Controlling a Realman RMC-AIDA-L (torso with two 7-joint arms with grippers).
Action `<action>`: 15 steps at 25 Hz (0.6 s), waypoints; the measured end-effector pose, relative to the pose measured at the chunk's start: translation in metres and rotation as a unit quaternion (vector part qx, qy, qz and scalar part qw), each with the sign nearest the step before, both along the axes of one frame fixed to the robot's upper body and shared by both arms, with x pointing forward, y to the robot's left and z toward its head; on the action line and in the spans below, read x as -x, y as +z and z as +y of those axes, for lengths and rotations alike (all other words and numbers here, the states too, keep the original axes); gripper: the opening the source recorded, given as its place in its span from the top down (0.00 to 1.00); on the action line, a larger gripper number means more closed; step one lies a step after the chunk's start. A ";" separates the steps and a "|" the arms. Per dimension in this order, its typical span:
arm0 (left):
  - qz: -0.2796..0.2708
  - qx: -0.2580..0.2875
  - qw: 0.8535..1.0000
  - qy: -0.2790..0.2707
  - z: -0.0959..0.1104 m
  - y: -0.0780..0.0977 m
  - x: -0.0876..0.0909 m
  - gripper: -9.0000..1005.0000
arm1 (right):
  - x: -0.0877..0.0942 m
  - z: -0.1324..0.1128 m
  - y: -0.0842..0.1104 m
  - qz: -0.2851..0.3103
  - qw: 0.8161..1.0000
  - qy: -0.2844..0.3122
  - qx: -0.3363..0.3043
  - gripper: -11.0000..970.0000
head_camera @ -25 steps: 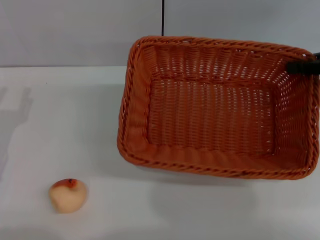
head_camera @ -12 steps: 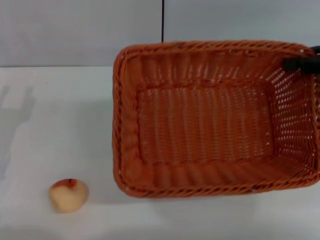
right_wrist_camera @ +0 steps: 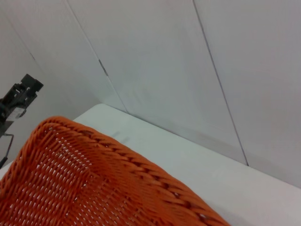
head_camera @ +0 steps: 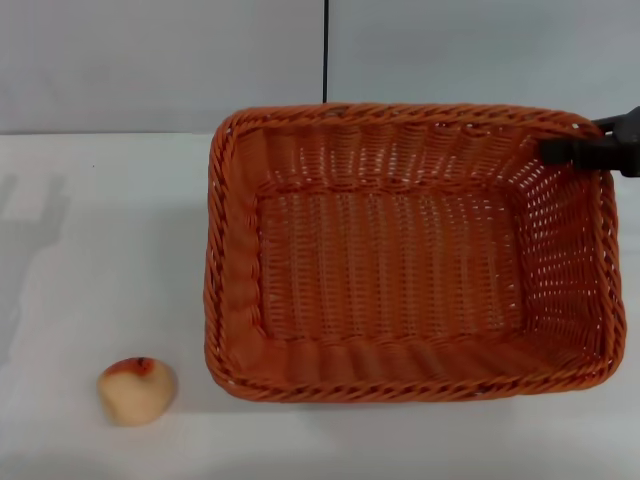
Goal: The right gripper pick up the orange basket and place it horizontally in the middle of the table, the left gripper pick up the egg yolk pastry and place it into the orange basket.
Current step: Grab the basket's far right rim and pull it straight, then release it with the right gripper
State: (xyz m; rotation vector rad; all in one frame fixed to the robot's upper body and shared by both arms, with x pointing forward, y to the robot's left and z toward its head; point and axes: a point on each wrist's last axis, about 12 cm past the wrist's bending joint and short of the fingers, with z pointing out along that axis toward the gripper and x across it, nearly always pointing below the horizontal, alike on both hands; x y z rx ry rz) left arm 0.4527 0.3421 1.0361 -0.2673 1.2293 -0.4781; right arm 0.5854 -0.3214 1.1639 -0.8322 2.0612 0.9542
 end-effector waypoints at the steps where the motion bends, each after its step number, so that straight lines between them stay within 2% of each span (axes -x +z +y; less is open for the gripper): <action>1: 0.000 0.000 1.000 0.000 0.000 0.000 0.000 0.35 | 0.000 0.000 -0.001 0.002 1.000 -0.001 0.001 0.79; 15: 0.001 -0.001 1.000 -0.001 0.000 0.000 -0.002 0.35 | -0.005 0.004 -0.013 0.025 0.999 0.001 0.034 0.76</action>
